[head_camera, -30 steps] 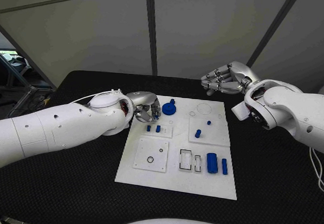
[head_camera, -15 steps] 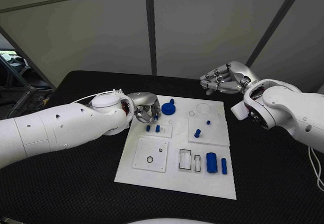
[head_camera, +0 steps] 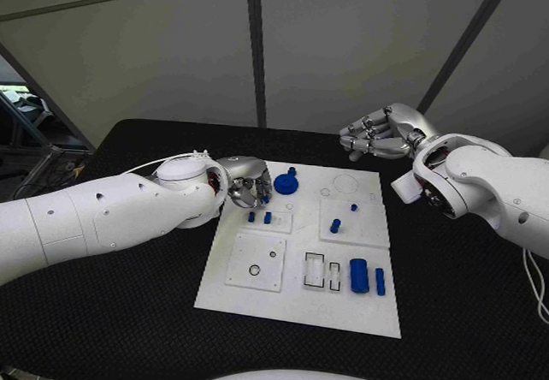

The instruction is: Assemble the parts on the task board

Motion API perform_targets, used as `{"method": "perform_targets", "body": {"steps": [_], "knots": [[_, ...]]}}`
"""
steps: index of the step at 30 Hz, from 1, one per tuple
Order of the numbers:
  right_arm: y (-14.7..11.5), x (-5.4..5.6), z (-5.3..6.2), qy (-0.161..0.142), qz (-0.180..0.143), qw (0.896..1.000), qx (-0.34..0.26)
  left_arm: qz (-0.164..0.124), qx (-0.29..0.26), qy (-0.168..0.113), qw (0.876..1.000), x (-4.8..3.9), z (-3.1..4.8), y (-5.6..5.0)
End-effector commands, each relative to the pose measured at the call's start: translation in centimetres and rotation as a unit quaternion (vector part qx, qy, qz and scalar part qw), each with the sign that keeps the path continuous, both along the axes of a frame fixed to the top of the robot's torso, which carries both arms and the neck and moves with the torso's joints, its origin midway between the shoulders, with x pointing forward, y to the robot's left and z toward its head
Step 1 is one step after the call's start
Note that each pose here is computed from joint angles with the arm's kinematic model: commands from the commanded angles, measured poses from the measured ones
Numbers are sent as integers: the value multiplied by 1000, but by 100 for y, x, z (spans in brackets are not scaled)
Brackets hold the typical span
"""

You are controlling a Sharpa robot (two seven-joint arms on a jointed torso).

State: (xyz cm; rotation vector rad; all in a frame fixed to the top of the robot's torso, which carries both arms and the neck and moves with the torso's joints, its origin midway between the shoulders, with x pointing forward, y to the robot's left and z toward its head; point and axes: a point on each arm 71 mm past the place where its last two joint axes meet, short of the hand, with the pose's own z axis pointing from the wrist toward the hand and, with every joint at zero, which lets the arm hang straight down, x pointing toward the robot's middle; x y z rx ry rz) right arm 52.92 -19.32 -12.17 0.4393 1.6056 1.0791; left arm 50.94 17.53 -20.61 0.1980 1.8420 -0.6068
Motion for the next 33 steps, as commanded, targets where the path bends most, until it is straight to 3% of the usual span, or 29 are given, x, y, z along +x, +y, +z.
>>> {"method": "perform_targets", "body": {"steps": [1, 22, 29, 33], "knots": [[9, -1, 14, -3, 5, 1000, 1, 2, 6, 8, 1000, 1, -13, 6], [-39, 18, -1, 0, 1, 1000, -10, 12, 1, -3, 1000, 3, 11, 72], [-110, 30, -13, -14, 6, 998, -55, 22, -7, -15, 1000, 21, 108, 170], [-164, 15, -14, -36, 14, 994, -105, 31, -26, -26, 999, 31, 216, 269]]}}
